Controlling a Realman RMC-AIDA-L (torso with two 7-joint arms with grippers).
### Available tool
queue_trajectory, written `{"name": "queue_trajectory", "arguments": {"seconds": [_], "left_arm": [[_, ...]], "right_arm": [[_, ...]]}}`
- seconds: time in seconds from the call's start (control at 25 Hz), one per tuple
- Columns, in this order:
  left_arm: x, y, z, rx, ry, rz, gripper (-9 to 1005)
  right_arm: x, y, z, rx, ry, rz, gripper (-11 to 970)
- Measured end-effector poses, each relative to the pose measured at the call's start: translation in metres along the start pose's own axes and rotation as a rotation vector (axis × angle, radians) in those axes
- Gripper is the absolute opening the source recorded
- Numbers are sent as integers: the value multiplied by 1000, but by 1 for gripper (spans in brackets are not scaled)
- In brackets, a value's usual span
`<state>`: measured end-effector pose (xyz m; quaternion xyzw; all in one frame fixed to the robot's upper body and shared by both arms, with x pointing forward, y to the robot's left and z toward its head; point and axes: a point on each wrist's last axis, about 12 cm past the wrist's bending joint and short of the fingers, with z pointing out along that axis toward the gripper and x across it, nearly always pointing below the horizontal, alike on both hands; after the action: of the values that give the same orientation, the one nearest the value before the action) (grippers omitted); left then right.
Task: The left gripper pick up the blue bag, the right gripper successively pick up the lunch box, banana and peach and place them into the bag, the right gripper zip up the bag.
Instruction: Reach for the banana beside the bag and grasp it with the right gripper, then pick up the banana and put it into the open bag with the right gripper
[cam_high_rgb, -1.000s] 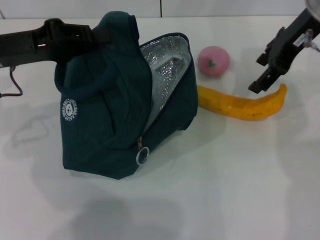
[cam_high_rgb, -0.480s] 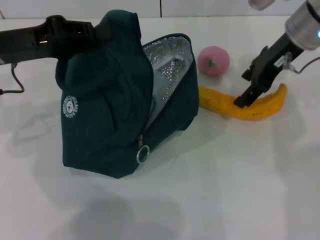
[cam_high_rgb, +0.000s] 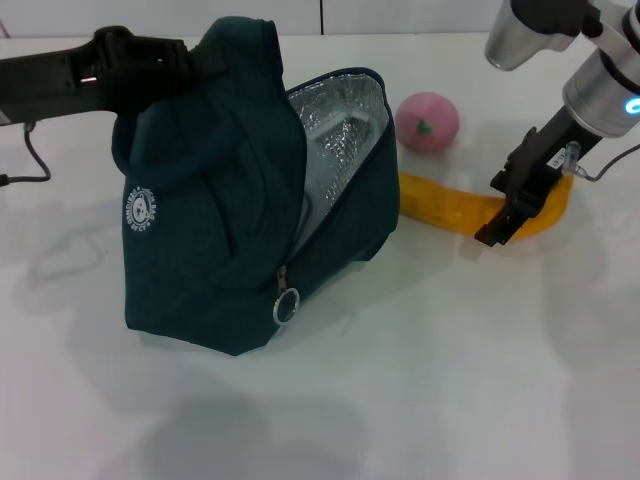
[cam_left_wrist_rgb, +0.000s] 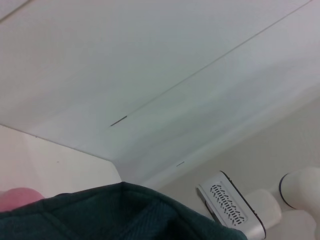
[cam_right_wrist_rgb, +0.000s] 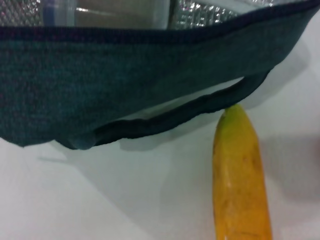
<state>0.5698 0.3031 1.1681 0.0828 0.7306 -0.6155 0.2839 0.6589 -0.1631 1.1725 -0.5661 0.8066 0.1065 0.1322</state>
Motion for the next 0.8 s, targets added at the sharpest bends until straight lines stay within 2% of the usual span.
{"name": "queue_trajectory", "arguments": {"seconds": [0.24,0.76,0.8], "left_arm": [[0,0,1,2,0,0,44],[0,0,1,3,1,3,44],[0,0,1,3,1,3,44]], "right_arm": [[0,1,3,-2,5,0,856],[10,-2,8,27,48,31,763],[10,-2,8,27,48,31,732]]}}
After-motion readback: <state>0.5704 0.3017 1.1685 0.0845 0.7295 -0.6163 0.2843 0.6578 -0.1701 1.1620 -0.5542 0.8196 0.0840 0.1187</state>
